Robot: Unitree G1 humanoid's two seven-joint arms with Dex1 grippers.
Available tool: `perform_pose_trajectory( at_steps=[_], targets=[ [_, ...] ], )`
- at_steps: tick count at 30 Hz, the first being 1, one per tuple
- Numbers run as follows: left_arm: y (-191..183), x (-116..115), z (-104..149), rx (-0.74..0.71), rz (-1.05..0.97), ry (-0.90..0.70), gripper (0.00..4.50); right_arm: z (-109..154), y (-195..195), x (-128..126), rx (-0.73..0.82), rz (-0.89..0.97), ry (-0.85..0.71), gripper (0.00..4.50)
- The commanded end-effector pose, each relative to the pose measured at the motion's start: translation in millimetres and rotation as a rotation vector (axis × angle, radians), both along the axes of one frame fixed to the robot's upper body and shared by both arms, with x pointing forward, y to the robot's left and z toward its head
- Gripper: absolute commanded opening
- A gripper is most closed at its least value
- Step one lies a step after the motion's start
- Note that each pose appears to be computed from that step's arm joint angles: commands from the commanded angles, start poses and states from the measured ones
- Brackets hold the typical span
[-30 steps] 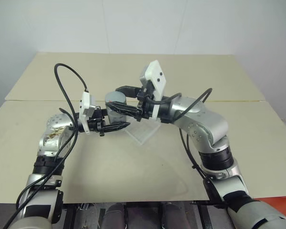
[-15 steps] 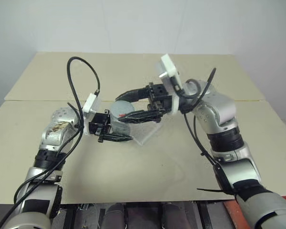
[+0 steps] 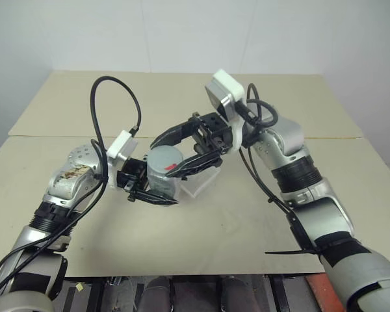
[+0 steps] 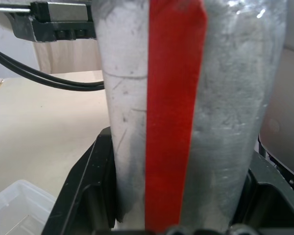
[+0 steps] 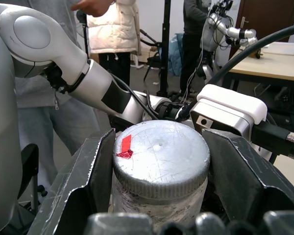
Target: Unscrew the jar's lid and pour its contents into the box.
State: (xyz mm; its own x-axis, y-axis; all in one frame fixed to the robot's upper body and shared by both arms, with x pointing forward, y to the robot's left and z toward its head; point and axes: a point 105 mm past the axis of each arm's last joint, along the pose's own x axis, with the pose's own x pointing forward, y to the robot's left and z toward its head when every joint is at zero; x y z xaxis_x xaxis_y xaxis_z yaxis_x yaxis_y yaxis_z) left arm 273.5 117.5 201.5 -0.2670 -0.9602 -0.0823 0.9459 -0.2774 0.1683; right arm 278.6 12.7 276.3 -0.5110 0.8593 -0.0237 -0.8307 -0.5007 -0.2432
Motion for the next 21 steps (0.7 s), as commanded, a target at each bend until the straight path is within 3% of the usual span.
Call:
perform_pose_trajectory(
  at_steps=[1, 3, 10, 14, 21],
  targets=[
    [5.2, 2.0, 11.8, -0.046, 0.016, -0.045, 2.39, 4.1, -1.0, -3.8, 0.006, 0.037, -0.036, 3.92],
    [8.9, 4.4, 11.1, -0.048, 0.04, -0.042, 2.39, 6.5, -2.2, -0.8, 0.029, -0.002, -0.044, 4.45],
    [29.4, 16.1, 6.0, -0.064, 0.193, -0.035, 2.39, 11.9, -12.9, 16.8, 0.087, -0.225, -0.061, 4.45],
    [40.1, 31.5, 0.2, -0.111, 0.399, -0.042, 2.39, 19.0, -26.1, 30.0, 0.189, -0.5, -0.093, 4.45],
    [29.2, 55.7, -10.7, -0.13, 0.605, -0.07, 2.39, 25.2, -17.2, 20.1, 0.244, -0.737, -0.077, 4.45]
  ],
)
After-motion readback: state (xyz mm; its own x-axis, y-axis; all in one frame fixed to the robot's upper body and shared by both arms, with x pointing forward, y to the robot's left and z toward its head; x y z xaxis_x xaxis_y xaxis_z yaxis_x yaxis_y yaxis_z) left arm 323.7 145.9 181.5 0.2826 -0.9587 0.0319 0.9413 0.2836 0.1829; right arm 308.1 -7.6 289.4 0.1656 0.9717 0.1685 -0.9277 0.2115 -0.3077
